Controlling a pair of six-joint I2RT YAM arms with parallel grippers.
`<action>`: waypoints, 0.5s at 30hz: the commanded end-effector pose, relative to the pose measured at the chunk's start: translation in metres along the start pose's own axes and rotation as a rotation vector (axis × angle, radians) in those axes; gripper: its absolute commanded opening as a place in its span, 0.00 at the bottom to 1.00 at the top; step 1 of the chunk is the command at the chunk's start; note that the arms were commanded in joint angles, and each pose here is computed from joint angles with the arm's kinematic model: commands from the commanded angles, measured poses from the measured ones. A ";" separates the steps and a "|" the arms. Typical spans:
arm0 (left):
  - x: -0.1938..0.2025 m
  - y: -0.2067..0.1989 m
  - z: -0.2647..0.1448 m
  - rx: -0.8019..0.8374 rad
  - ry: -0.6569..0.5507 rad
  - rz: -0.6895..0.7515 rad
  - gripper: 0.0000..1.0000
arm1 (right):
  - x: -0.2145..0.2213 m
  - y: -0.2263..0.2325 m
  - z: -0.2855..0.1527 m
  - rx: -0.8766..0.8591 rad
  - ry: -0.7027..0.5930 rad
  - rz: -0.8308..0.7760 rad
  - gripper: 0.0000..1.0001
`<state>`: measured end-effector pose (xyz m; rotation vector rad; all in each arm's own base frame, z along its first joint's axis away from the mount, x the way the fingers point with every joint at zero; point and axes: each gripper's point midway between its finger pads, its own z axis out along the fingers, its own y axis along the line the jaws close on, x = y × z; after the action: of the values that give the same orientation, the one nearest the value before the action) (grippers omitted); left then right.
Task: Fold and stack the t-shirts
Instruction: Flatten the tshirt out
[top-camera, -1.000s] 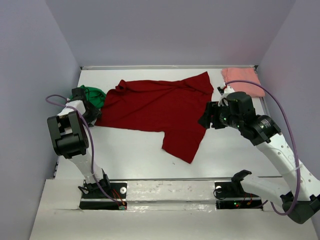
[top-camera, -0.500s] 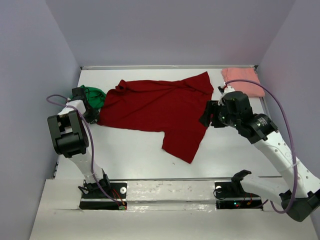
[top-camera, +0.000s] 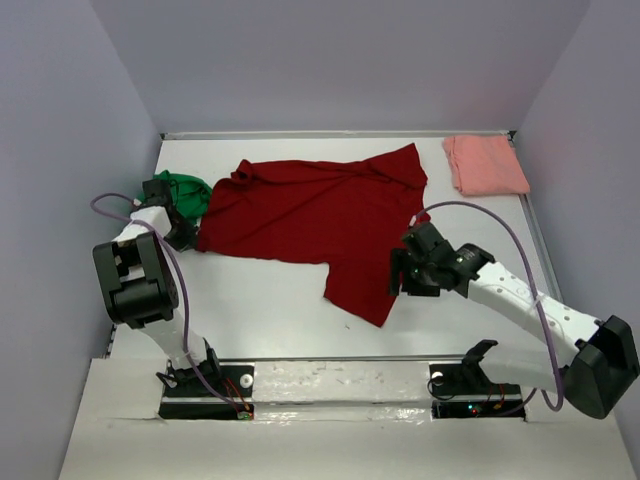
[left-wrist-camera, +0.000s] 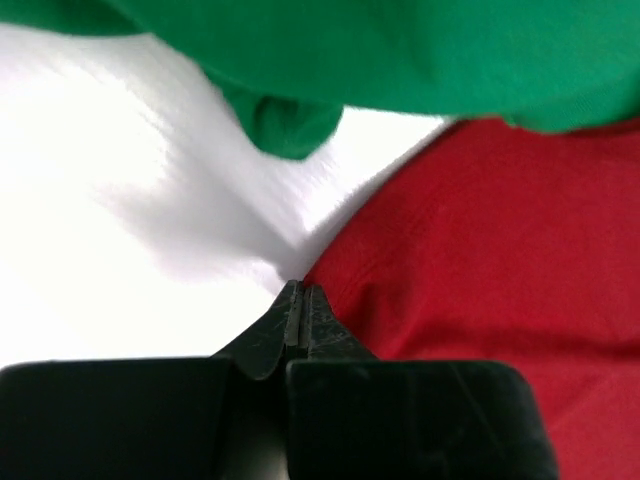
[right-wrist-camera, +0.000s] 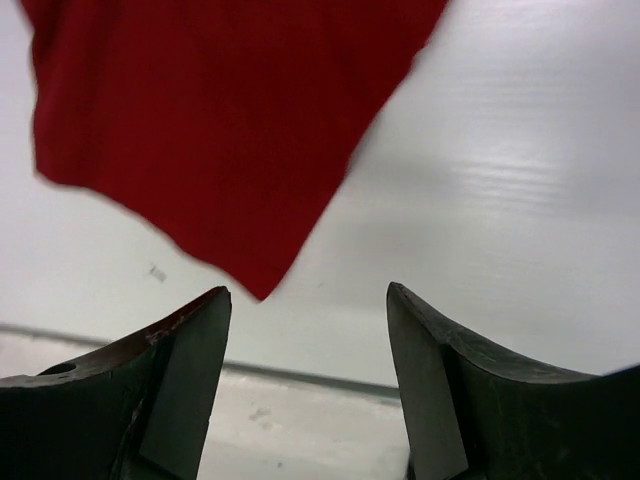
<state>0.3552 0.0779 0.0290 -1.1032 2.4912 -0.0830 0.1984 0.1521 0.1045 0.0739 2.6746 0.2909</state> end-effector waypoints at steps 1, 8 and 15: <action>-0.012 -0.008 -0.038 0.040 -0.107 0.008 0.00 | 0.032 0.042 0.001 -0.131 0.050 0.002 0.72; -0.010 -0.021 -0.061 0.055 -0.182 0.060 0.00 | 0.086 0.052 0.019 -0.066 0.138 -0.041 0.69; -0.005 -0.034 -0.070 0.108 -0.184 0.078 0.00 | 0.109 0.044 0.046 -0.020 0.172 -0.019 0.67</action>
<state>0.3582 0.0548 0.0909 -0.9480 2.3601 -0.0814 0.1109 0.2037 0.0326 -0.0719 2.8850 0.3101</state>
